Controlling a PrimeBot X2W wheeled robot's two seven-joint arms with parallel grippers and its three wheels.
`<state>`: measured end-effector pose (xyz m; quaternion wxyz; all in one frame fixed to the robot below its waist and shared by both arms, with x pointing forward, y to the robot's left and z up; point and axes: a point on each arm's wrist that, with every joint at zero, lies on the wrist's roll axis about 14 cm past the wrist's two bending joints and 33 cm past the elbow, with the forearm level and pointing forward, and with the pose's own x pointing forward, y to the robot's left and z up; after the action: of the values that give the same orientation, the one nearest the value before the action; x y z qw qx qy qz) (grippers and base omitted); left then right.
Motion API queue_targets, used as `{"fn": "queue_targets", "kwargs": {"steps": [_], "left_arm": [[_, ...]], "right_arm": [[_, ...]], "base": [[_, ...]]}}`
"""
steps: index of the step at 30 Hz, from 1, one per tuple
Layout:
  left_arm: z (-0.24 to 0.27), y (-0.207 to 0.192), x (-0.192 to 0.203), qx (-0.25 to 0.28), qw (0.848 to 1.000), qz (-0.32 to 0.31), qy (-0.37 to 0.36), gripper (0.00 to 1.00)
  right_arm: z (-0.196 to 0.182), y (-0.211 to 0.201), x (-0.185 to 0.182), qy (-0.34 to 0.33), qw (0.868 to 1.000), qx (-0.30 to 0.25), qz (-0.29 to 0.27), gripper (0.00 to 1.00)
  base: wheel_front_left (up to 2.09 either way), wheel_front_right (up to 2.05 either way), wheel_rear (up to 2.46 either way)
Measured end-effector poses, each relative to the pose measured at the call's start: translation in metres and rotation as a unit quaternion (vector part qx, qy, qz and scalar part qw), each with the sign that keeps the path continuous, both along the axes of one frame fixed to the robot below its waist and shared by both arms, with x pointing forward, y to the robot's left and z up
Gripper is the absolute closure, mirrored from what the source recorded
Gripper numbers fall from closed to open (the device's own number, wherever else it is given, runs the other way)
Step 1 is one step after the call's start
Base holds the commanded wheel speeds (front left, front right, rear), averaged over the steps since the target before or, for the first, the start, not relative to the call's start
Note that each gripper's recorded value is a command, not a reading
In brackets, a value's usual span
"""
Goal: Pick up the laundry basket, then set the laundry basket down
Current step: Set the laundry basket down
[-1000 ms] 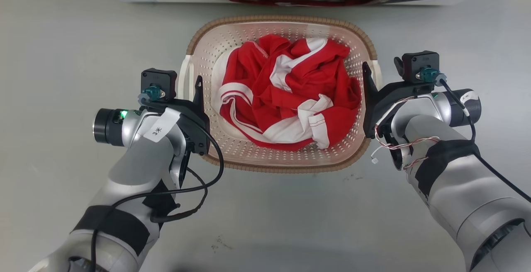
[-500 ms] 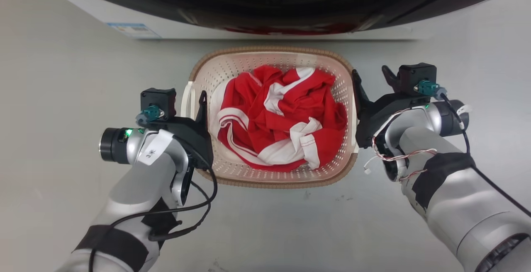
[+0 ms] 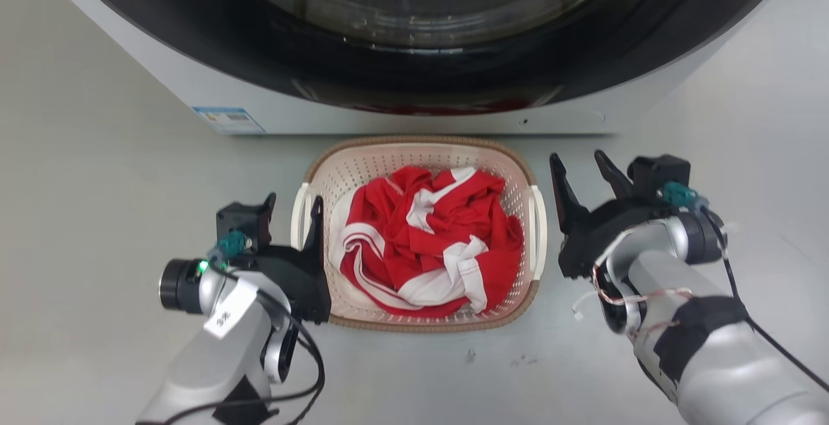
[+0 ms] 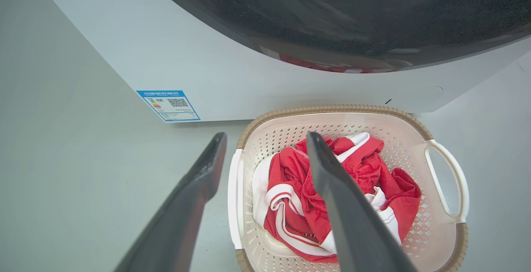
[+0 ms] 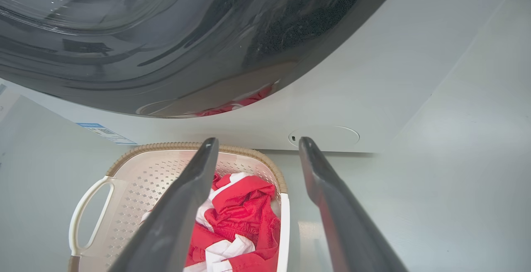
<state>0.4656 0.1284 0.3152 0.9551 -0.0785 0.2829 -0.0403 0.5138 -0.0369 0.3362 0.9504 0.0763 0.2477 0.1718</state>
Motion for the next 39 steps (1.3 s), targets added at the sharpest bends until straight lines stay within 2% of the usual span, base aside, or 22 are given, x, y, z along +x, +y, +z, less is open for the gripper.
{"fn": "queue_targets", "kwargs": {"steps": [20,39], "left_arm": [[0.074,0.018,-0.07,-0.021,0.994,0.037,-0.106,0.0],[0.129,0.046,-0.135,0.012,0.975,0.076,-0.209,0.0]], "right_arm": [[0.082,-0.017,-0.073,-0.099,0.994,0.035,-0.018,0.0],[0.121,-0.057,-0.149,-0.177,0.981,0.023,-0.077,0.0]], "base": [[0.0,0.0,0.0],[0.0,0.0,0.0]]}}
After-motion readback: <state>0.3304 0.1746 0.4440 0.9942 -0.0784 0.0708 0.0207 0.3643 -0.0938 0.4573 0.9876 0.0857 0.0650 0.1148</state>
